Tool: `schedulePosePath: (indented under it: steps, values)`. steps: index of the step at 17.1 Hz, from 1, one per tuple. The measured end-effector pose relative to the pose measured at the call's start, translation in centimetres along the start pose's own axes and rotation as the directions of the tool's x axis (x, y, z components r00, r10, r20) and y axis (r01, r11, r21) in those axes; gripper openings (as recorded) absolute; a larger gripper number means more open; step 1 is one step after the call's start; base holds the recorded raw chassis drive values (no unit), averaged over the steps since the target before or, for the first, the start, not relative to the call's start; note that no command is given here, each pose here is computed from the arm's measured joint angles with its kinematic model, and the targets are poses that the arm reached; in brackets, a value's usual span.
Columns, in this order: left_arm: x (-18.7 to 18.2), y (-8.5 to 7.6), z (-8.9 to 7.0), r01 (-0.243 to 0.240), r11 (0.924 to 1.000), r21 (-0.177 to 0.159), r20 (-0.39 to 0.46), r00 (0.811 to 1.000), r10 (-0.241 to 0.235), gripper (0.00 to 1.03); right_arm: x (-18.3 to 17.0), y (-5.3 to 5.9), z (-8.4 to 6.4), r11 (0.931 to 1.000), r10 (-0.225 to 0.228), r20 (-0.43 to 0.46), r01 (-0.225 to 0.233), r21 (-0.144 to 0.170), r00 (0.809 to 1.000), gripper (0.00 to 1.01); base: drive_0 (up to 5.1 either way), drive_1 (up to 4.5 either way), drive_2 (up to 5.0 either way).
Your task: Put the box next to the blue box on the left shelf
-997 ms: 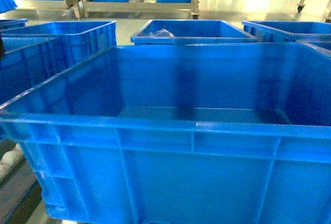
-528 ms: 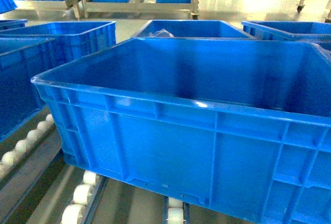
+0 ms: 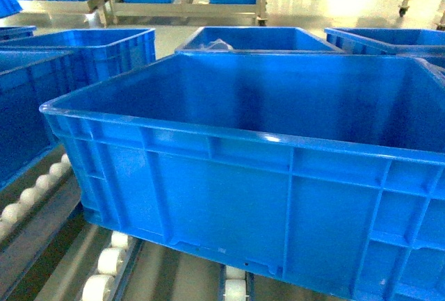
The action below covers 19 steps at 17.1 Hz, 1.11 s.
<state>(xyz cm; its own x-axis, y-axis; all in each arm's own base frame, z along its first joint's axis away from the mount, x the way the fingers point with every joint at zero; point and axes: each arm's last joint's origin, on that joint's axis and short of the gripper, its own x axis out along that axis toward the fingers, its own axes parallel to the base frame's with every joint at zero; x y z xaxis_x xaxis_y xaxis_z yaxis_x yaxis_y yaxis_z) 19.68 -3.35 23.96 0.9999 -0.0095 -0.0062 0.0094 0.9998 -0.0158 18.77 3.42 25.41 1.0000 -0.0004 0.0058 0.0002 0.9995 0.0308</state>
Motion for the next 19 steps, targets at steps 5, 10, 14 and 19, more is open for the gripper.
schedulePosePath:
  steps: [5,10,14,19]
  values:
    - [-3.4,1.9,-3.6,-0.008,1.0000,0.001,-0.004,1.000,0.008,0.02,-3.1,-2.1,-4.2,0.9997,-0.003,-0.011,0.002,-0.025,1.000,0.02,0.0,0.00,0.0]
    - [-5.5,3.4,-5.3,-0.015,0.9999,0.001,-0.002,1.000,0.015,0.02,-5.0,-3.7,-6.3,0.9997,-0.008,-0.011,0.008,-0.025,1.000,0.02,0.0,0.00,0.0]
    - [-6.3,3.4,-5.9,-0.010,0.9999,0.001,-0.002,1.000,0.010,0.02,-5.8,-3.6,-7.0,0.9997,0.000,-0.012,0.000,-0.025,1.000,0.02,0.0,0.00,0.0]
    - [-7.1,3.4,-6.3,-0.009,1.0000,0.001,0.003,1.000,0.009,0.02,-6.5,-3.7,-7.5,0.9997,0.000,-0.010,-0.001,-0.025,1.000,0.02,0.0,0.00,0.0]
